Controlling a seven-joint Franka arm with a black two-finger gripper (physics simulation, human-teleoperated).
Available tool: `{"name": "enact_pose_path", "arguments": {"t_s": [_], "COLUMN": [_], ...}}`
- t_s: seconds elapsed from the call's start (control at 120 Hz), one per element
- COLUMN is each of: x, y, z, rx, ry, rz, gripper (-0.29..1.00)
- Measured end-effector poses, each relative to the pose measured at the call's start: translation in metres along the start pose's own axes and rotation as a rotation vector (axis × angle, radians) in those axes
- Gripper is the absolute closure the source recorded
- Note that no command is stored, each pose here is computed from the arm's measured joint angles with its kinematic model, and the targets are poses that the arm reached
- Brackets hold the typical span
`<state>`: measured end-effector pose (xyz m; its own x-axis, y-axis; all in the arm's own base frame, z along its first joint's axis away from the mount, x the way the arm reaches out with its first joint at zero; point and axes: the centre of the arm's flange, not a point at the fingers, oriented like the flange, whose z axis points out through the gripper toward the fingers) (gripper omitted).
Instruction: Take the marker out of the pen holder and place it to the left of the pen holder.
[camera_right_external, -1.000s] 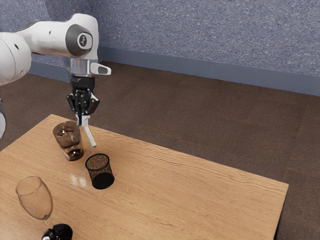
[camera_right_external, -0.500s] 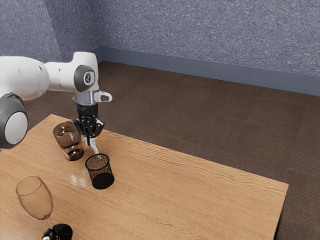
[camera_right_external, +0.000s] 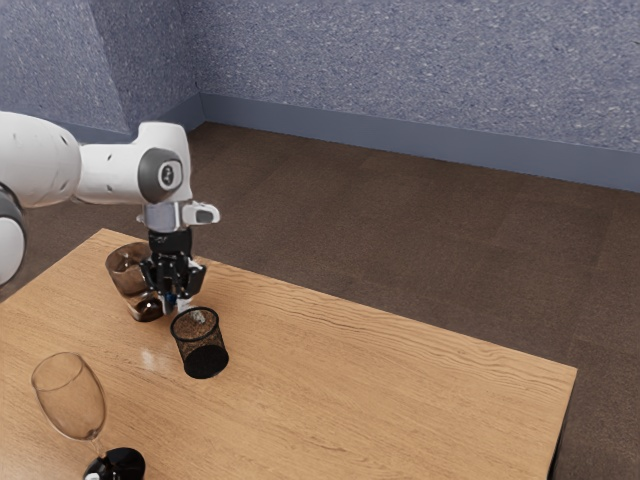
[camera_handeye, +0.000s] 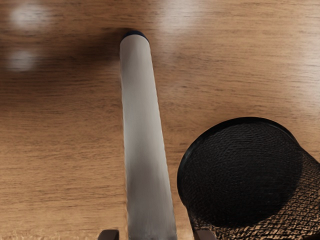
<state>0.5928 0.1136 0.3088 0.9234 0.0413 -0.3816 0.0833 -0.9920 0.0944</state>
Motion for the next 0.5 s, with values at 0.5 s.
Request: {"name": "enact_pose_path", "arguments": {"t_s": [0.5], "x": [-0.044], "y": [0.079], "z": [-0.111], "rx": [0.063], "ry": [0.172], "rz": [0.176], "gripper": [0.45]}}
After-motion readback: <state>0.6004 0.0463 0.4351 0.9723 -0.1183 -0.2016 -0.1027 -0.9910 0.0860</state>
